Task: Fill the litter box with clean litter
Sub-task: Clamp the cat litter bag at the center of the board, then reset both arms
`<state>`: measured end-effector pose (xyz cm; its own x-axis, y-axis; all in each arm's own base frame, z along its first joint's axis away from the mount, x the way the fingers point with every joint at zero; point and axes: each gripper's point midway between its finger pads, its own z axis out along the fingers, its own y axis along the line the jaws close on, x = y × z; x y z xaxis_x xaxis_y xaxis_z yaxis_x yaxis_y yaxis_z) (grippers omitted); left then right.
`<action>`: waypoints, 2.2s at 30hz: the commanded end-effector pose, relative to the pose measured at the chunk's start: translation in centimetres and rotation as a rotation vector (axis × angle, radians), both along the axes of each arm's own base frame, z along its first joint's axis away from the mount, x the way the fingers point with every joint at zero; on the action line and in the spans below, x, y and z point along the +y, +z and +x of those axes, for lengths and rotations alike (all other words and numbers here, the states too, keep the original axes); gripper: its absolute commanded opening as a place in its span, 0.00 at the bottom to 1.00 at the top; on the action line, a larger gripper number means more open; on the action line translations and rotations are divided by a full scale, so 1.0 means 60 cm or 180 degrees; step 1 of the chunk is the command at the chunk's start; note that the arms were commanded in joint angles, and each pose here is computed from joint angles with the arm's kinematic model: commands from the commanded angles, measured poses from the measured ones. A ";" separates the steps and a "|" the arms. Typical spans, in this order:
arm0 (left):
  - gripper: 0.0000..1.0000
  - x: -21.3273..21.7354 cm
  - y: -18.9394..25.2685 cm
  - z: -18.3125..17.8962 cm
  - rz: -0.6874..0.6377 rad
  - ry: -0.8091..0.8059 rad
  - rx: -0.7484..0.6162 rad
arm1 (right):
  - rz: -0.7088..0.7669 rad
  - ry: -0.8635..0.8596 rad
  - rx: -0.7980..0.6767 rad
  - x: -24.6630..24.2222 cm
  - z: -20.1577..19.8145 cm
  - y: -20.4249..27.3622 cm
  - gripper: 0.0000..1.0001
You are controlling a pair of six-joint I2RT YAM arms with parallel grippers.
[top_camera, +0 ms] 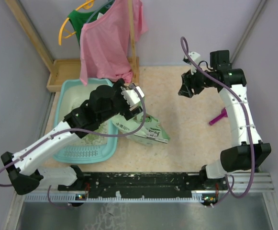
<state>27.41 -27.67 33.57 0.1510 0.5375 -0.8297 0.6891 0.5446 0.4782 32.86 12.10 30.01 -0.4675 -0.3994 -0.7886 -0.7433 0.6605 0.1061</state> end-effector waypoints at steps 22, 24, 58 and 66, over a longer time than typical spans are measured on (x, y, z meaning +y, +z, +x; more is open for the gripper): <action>1.00 0.278 0.100 0.243 -0.1515 0.1917 0.0253 | 0.0295 -0.1895 -0.0158 -0.240 0.149 -0.026 0.54; 1.00 0.317 0.086 0.260 -0.1702 0.2070 0.0366 | 0.0238 -0.1987 -0.0204 -0.252 0.154 -0.035 0.54; 0.97 0.348 -0.134 0.168 -0.1712 0.1859 0.1333 | 0.0604 -0.1785 -0.0308 -0.190 0.093 -0.151 0.56; 0.97 0.355 -0.164 0.153 -0.1696 0.1953 0.0990 | 0.0307 -0.2099 -0.0300 -0.220 0.068 -0.192 0.58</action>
<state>36.71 -6.95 22.21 -0.4355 -0.0409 -0.8993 0.2661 0.9485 -0.1720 36.73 0.12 17.08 -0.5844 0.0698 -0.8085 -0.2224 0.9444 0.2423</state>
